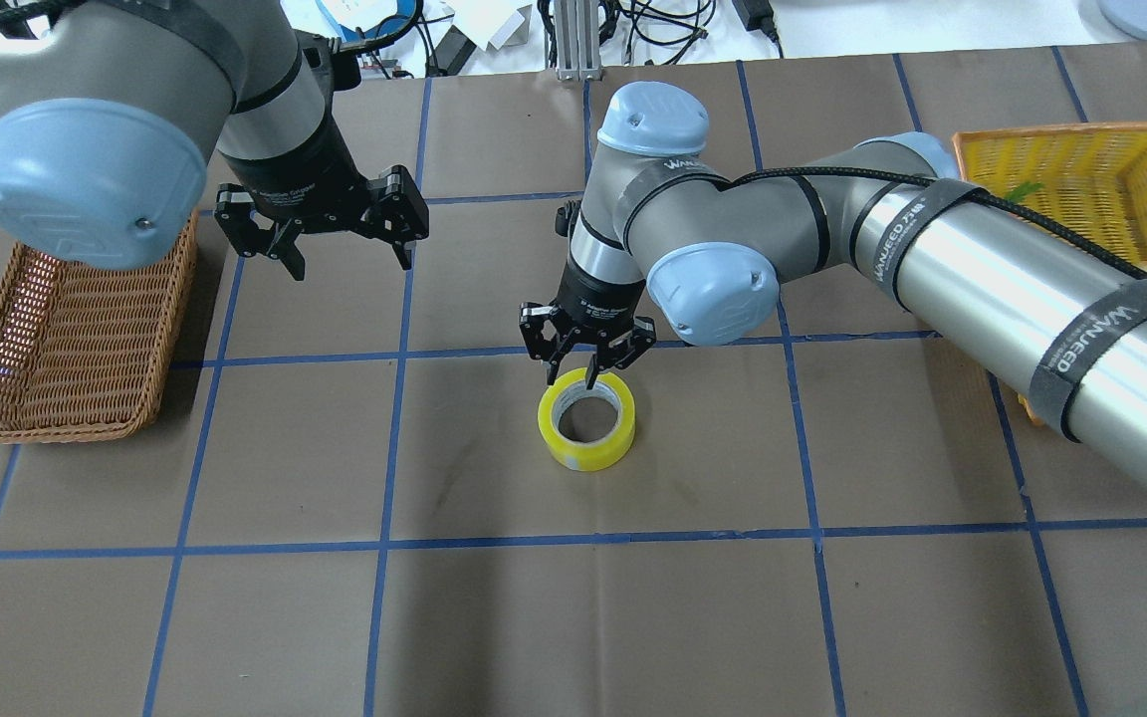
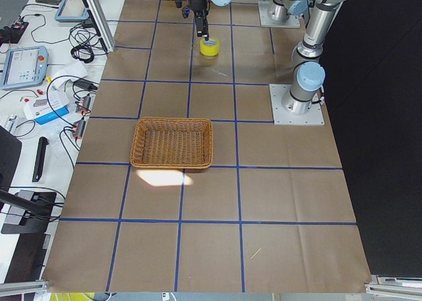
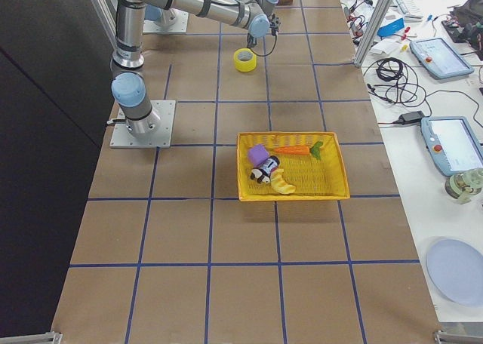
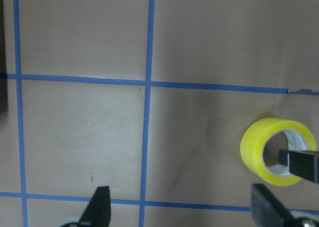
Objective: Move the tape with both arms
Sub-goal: 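Open the right gripper to release the tape and raise it away, then lower the left gripper onto the tape roll rim while the right arm withdraws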
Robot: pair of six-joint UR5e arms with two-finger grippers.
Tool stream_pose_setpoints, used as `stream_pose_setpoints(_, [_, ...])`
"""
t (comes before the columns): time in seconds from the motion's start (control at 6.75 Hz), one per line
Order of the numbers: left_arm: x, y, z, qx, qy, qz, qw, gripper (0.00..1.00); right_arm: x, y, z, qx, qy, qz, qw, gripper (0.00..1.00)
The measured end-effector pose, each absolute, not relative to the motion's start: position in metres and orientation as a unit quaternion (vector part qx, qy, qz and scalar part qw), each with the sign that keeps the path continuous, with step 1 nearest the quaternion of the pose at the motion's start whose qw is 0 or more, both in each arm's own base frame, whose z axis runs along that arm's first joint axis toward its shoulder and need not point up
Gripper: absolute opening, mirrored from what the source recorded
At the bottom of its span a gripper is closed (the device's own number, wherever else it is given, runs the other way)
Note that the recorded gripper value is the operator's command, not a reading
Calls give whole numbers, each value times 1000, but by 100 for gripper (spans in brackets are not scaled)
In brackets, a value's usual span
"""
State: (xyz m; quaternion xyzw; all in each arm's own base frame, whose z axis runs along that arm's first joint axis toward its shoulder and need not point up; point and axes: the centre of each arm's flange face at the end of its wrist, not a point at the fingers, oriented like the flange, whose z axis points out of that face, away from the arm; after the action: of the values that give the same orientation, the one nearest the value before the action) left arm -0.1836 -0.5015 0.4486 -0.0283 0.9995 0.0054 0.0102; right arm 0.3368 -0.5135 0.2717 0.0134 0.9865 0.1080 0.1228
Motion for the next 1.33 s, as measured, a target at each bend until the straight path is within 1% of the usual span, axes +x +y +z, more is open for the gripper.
stream_pose_setpoints(0.15, [-182, -501, 446, -20, 1000, 9, 9, 100, 310, -534, 287, 22, 990, 85, 111, 100])
stream_pose_setpoints(0.44, [-190, -497, 412, -38, 998, 46, -13, 100, 221, -571, 349, 32, 996, 12, 88, 100])
stream_pose_setpoints(0.59, [-197, -493, 390, -57, 996, 68, -33, 100, 179, -572, 381, 40, 996, -11, 74, 100])
stream_pose_setpoints(0.89, [-222, -479, 342, -64, 993, 84, -52, 100, 129, -553, 429, 48, 997, -30, 54, 100])
stream_pose_setpoints(1.04, [-241, -470, 312, -59, 994, 77, -53, 95, 119, -543, 441, 42, 998, -31, 45, 100])
stream_pose_setpoints(1.19, [-253, -461, 286, -54, 995, 71, -54, 92, 114, -537, 445, 38, 998, -25, 34, 100])
stream_pose_setpoints(1.33, [-259, -456, 261, -52, 995, 68, -53, 92, 111, -530, 447, 37, 999, -13, 18, 100])
